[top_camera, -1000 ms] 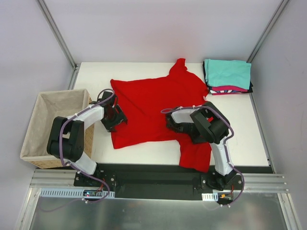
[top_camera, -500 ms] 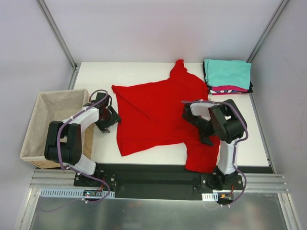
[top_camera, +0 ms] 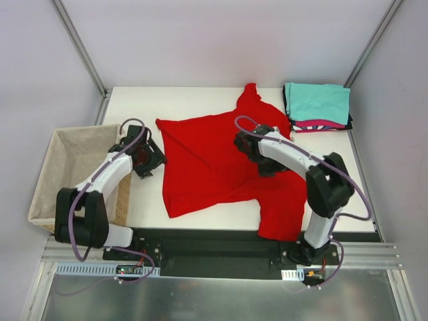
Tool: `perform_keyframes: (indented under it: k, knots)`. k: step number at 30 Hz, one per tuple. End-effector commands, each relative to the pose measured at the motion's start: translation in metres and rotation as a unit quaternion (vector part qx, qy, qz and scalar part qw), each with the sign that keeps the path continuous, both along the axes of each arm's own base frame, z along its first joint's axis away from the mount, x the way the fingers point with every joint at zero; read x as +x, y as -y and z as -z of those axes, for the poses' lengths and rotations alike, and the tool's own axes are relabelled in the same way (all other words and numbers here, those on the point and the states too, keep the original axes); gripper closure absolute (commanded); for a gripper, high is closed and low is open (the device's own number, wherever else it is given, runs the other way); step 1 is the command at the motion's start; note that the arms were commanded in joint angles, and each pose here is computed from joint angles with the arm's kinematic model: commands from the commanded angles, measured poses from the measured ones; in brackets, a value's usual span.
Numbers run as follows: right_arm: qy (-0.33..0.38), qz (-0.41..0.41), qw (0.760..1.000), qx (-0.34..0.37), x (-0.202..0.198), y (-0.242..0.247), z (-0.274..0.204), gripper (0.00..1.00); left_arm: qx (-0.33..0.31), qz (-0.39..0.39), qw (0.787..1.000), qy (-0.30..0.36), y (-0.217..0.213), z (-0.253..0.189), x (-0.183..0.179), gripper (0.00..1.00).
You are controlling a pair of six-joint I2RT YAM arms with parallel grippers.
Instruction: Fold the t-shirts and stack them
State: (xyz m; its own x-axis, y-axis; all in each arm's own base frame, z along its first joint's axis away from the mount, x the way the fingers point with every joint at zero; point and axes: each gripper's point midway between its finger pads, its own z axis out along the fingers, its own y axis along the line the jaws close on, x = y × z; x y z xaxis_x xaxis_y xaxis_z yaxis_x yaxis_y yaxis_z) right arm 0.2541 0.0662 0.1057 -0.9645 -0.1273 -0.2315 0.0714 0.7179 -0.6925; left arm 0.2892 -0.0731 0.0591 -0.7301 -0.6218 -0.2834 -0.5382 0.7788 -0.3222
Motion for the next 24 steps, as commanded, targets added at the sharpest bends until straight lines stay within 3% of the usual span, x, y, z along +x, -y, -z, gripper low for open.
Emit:
perform_keyframes:
  k: [1,4,6,11,24]
  knots:
    - [0.089,-0.067,0.983,0.147,0.025,-0.048,-0.051,0.03,-0.022,0.048,0.992,0.113,0.014,-0.073,0.022,0.31]
    - [0.088,-0.109,0.959,0.246,0.036,-0.088,-0.051,0.03,-0.052,0.093,0.985,0.134,0.029,-0.097,0.019,0.30]
    - [0.081,-0.118,0.954,0.264,0.041,-0.102,-0.052,0.03,-0.071,0.108,0.983,0.131,0.037,-0.102,0.015,0.30]
    - [0.059,-0.122,0.958,0.253,0.042,-0.109,-0.036,0.03,-0.110,0.121,0.981,0.101,0.058,-0.093,0.015,0.30]
    - [0.090,-0.129,0.956,0.247,0.039,-0.094,-0.047,0.03,-0.098,0.136,0.986,-0.015,0.085,-0.003,0.021,0.33]
